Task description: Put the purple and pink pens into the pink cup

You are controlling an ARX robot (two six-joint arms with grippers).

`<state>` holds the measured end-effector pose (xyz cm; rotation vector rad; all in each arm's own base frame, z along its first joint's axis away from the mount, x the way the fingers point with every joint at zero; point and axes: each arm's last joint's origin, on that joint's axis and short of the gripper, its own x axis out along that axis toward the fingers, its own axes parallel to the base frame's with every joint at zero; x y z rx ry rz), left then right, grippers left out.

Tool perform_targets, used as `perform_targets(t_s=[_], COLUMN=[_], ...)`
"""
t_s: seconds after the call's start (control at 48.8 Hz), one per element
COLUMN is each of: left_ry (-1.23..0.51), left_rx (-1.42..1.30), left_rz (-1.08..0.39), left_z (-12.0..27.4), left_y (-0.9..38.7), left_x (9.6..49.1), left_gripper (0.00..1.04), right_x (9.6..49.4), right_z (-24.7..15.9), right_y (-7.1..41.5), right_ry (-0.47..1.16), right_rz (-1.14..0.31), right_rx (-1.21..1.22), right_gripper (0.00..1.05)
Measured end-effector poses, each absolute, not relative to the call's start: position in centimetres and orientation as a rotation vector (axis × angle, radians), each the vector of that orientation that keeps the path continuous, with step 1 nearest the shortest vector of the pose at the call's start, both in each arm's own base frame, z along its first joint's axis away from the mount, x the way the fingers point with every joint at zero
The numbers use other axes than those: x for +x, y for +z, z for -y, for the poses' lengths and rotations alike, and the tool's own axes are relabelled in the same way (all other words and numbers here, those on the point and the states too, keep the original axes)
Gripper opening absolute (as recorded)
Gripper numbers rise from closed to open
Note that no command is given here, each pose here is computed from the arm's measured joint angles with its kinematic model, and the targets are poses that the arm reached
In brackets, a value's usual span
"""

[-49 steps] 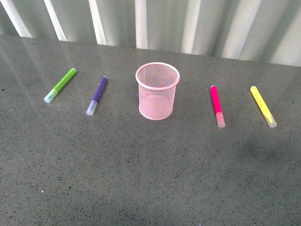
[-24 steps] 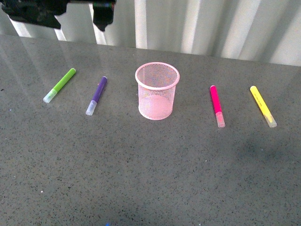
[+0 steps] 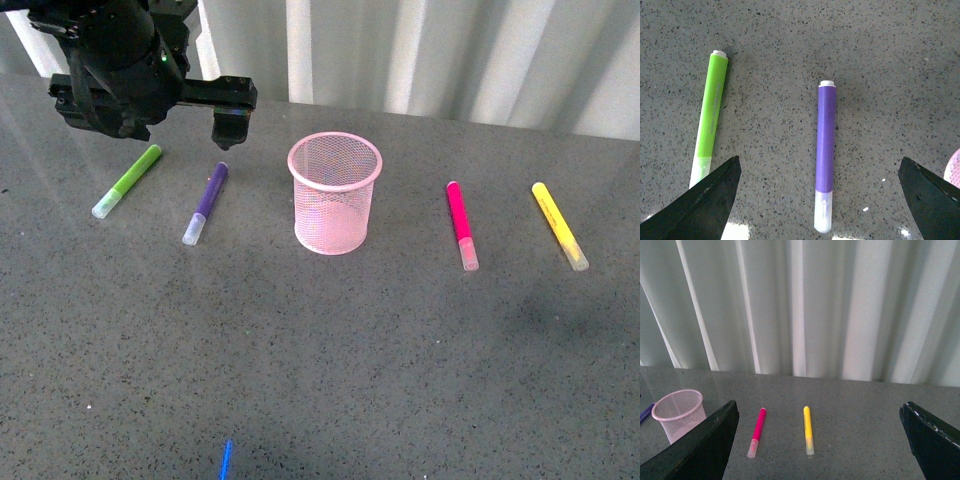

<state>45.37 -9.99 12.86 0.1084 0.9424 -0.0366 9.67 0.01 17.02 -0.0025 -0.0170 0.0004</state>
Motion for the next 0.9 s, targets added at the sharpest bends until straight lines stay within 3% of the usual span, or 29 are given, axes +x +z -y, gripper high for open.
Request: perform_targets(t_s=[0.389,0.901], left_ry=[-0.037,-0.056], left_rx=[0.158,0.164], left_rz=[-0.980,-1.009], left_z=[10.0,10.7], left_y=[9.6,7.2], left_x=[48.6,49.0], left_gripper=[0.98,0.98], right_x=[9.7,9.7], right_z=[0.0,0.0], right_y=[17.0,17.0], right_ry=[0.000,0.000], right_rz=[0.017,0.017], right_rx=[-0.002,-0.002], right_gripper=[0.98,0.98])
